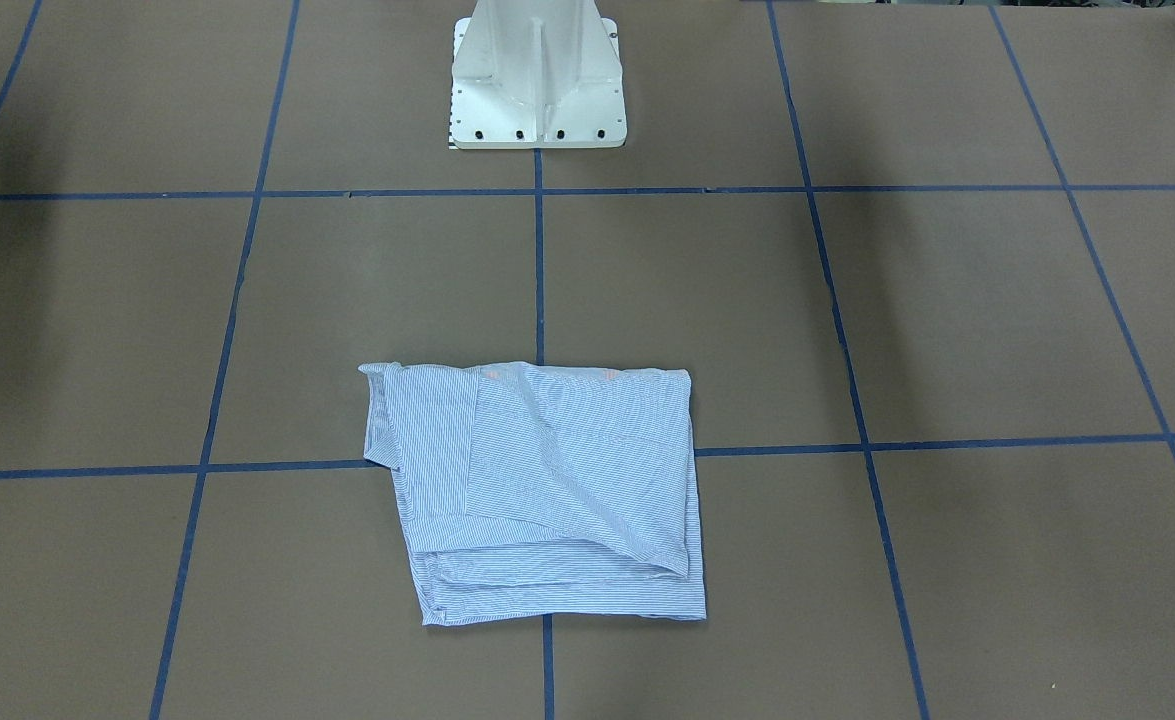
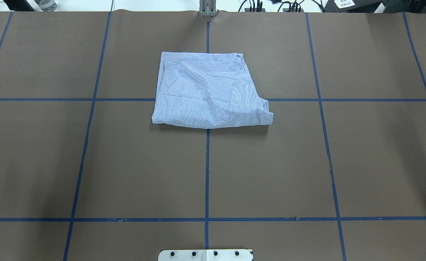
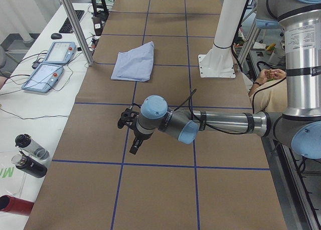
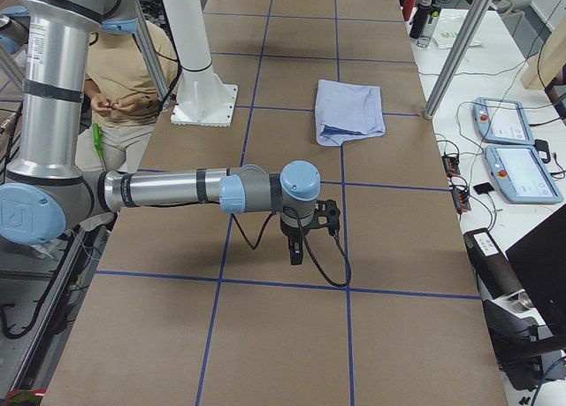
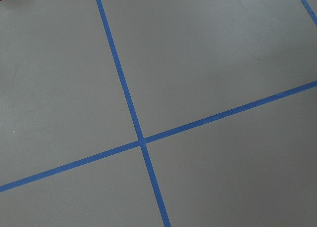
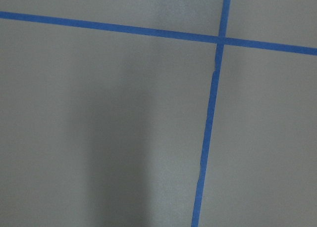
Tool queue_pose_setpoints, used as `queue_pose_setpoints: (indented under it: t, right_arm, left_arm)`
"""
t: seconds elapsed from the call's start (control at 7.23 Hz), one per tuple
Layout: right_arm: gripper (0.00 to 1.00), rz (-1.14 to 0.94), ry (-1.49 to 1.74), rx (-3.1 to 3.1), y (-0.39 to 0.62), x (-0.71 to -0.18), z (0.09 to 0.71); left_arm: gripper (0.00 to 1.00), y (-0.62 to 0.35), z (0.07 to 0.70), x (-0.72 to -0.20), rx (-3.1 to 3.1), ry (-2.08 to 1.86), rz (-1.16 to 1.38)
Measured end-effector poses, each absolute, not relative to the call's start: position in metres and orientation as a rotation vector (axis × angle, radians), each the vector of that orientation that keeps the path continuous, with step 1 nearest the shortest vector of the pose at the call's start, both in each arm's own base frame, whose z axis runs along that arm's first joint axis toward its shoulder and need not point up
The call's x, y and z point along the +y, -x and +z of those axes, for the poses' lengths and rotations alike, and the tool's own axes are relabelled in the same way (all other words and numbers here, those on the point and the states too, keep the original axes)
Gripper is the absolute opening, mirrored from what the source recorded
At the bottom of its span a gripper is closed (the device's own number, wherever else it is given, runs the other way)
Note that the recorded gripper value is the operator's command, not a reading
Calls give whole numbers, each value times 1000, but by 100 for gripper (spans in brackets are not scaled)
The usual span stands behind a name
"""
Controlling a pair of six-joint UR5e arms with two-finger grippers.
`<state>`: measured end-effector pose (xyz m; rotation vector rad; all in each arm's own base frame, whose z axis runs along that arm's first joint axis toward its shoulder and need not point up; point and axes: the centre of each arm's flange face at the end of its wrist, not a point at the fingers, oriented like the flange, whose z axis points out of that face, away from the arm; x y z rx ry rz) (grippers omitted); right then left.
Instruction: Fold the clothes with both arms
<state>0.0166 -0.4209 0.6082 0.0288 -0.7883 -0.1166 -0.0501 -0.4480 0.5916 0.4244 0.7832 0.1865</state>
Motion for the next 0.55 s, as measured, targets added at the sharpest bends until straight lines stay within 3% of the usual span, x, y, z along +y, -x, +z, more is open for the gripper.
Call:
queue_pose_setpoints:
  t: [0.55]
  right_arm:
    - [100,-91,-4,-774,-24,-418,629]
  left_arm:
    - [100,48,586,-452,784,-433,195]
